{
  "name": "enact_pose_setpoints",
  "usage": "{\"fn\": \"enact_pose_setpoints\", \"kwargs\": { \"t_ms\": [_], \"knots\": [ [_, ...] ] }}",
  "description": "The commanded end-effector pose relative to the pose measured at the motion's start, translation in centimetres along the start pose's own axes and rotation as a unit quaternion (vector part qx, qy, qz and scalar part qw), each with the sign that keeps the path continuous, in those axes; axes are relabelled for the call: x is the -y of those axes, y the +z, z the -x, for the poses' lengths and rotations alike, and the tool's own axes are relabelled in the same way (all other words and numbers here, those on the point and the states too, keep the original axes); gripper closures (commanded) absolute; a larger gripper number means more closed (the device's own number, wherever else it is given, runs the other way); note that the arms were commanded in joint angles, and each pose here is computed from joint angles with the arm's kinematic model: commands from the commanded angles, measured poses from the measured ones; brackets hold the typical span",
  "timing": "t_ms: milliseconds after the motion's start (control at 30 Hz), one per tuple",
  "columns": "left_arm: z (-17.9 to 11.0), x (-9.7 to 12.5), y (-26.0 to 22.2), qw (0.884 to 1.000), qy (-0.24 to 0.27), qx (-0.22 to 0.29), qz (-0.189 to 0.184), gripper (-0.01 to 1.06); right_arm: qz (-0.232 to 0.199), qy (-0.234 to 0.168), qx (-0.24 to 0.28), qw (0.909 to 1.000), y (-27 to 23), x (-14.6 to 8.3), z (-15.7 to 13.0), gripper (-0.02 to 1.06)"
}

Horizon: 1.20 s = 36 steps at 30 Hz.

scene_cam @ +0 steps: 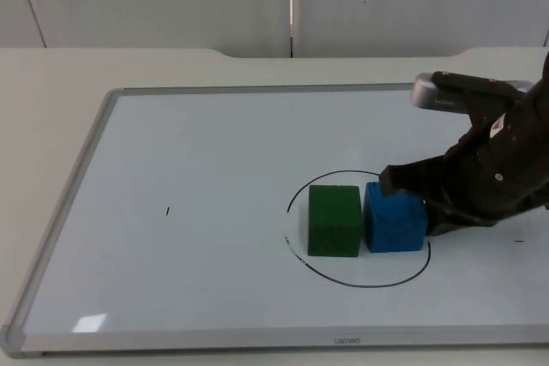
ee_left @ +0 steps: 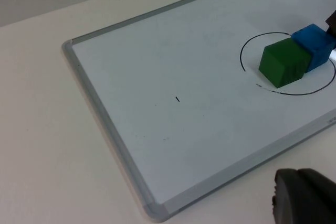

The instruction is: Push the two cubes into the marked area.

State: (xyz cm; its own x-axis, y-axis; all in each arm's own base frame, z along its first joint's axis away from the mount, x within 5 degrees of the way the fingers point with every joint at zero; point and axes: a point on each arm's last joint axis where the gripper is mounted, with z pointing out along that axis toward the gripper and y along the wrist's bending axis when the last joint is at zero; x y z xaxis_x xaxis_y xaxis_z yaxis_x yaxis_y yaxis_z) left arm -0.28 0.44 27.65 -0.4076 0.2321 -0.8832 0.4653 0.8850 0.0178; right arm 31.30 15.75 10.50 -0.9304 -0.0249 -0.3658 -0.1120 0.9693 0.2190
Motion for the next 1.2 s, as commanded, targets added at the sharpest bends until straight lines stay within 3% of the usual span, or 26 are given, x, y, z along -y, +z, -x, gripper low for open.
{"fn": "enact_pose_setpoints", "kwargs": {
  "t_ms": [0, 133, 200, 367, 433, 533, 567, 633, 733, 800, 1033, 1167],
  "knots": [
    [-0.2, 0.0, 0.0, 1.000, 0.000, -0.002, -0.003, 1.05, 0.002, -0.014, 0.005, 0.9999, -0.3, -0.1, 0.2, 1.04],
    [-0.2, 0.0, 0.0, 1.000, 0.000, -0.002, -0.003, 1.05, 0.005, -0.070, 0.055, 0.9960, -3.7, -0.7, 1.5, 1.04],
    [-0.2, 0.0, 0.0, 1.000, 0.000, -0.002, -0.003, 1.05, 0.007, -0.080, 0.069, 0.9943, -4.8, -0.9, 1.8, 1.04],
    [-0.2, 0.0, 0.0, 1.000, 0.000, -0.002, -0.003, 1.05, 0.022, -0.128, 0.171, 0.9768, -13.0, -1.8, 3.1, 1.04],
    [-0.2, 0.0, 0.0, 1.000, 0.000, -0.002, -0.003, 1.05, 0.023, -0.132, 0.181, 0.9743, -13.9, -1.8, 3.1, 1.04],
    [-0.2, 0.0, 0.0, 1.000, 0.000, -0.002, -0.003, 1.05, 0.041, -0.136, 0.246, 0.9588, -19.4, -2.1, 2.7, 1.04],
    [-0.2, 0.0, 0.0, 1.000, 0.000, -0.002, -0.003, 1.05, 0.050, -0.138, 0.281, 0.9485, -22.1, -2.2, 2.3, 1.04],
    [-0.2, 0.0, 0.0, 1.000, 0.000, -0.002, -0.003, 1.05, 0.052, -0.138, 0.289, 0.9459, -22.7, -2.2, 2.2, 1.04],
    [-0.2, 0.0, 0.0, 1.000, 0.000, -0.002, -0.003, 1.05, 0.052, -0.166, 0.344, 0.9226, -27.2, -1.8, 0.8, 1.04],
    [-0.2, 0.0, 0.0, 1.000, 0.000, -0.002, -0.003, 1.05, 0.045, -0.188, 0.360, 0.9128, -29.0, -1.6, -0.1, 1.04],
    [-0.2, 0.0, 0.0, 1.000, 0.000, -0.002, -0.003, 1.05, 0.028, -0.213, 0.376, 0.9013, -31.1, -0.7, -2.3, 1.04],
    [-0.2, 0.0, 0.0, 1.000, 0.001, -0.002, -0.003, 1.05, 0.021, -0.219, 0.367, 0.9038, -30.6, -0.2, -3.2, 1.04]
  ]
}}
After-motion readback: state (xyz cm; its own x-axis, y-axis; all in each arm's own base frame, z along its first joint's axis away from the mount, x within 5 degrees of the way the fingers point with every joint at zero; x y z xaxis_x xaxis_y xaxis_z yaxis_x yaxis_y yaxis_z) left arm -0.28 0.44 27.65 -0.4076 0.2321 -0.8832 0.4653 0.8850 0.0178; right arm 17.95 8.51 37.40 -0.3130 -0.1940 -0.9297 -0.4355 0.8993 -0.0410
